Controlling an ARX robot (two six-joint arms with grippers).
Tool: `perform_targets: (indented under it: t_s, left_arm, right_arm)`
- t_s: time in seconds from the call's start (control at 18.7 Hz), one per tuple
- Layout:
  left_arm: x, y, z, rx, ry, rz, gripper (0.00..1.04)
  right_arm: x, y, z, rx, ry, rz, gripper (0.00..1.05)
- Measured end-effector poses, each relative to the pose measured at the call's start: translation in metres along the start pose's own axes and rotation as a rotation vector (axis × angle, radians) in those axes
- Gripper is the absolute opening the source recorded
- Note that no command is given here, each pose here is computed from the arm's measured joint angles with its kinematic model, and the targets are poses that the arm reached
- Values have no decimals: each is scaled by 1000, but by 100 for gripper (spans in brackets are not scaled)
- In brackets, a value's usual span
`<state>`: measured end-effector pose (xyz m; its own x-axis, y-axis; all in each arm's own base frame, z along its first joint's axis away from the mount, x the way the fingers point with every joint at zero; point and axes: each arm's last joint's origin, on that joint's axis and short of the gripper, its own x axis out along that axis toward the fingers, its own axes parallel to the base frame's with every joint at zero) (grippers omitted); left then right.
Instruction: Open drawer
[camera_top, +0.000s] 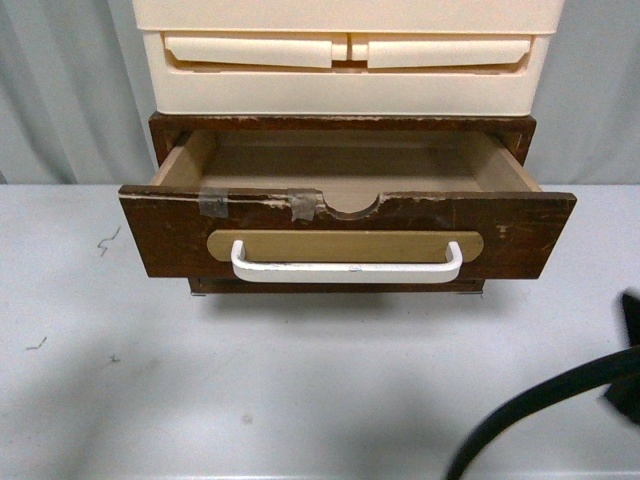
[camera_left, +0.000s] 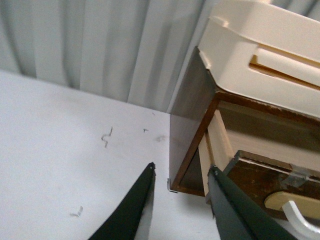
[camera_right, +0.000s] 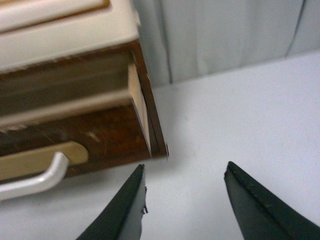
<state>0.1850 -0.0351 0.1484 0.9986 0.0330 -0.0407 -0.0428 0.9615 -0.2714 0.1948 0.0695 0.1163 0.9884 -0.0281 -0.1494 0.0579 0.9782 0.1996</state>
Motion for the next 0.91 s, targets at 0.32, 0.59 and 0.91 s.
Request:
perform_targets:
  t_s: [0.32,0.59,0.91]
  left_arm:
    - [-20,10,16,233,-20,-22,2]
    - [-31,16,17,257,-17,-40,2]
    - [-45,31,22,259,-17,-39,2]
  right_arm:
    - [-24,-23,24,-174,-109,27,15]
    - [-36,-34,32,-197,-124,41,2]
    - [-52,-46,45,-203,-119,39,2]
